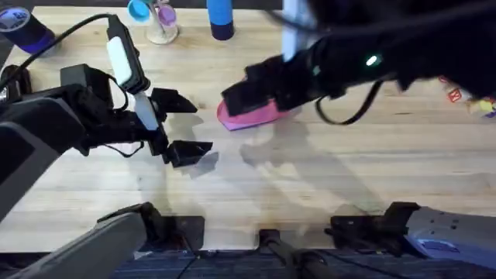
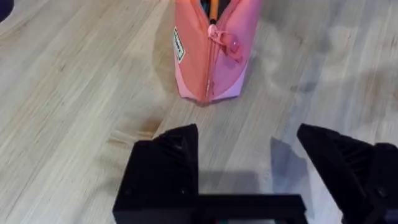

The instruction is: Unzip the bag, pick up the pens from the table one at a time and place them inside, then zip the bag closed.

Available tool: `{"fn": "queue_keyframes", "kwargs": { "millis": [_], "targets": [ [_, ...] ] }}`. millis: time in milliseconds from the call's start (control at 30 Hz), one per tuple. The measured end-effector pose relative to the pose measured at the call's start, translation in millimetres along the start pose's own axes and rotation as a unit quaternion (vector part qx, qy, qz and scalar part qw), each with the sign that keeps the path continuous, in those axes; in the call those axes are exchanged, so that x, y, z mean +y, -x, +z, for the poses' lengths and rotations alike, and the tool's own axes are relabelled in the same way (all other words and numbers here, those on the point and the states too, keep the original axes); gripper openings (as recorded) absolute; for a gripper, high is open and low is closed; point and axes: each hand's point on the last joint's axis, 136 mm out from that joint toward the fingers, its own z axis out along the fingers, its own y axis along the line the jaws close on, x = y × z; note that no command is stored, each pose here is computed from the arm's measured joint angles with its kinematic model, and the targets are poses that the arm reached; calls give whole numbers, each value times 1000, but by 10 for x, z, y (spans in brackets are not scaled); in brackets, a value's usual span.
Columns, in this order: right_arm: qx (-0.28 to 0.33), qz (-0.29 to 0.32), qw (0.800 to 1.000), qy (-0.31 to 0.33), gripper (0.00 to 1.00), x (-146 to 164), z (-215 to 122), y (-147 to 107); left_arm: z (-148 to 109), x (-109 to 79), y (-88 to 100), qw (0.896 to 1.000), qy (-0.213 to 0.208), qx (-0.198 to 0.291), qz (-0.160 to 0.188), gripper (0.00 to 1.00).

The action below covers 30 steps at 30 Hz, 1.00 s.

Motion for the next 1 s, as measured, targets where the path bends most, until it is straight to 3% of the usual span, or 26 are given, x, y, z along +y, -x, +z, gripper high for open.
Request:
{"fn": "queue_keyframes", "kwargs": {
  "millis": [167,333,800,1000],
  "targets": [
    [24,-16,1000,5,997,75,284,-257,0,0,0,1000,0,0,0,995],
    [45,-15,999,-5,997,42,451,-319,0,-1,0,1000,0,0,0,994],
    [6,-16,1000,13,997,141,532,-112,0,-7,-2,1000,-1,0,-2,995],
    [19,-16,1000,8,996,129,710,-128,0,-8,-2,1000,-1,0,-2,995]
  ]
}}
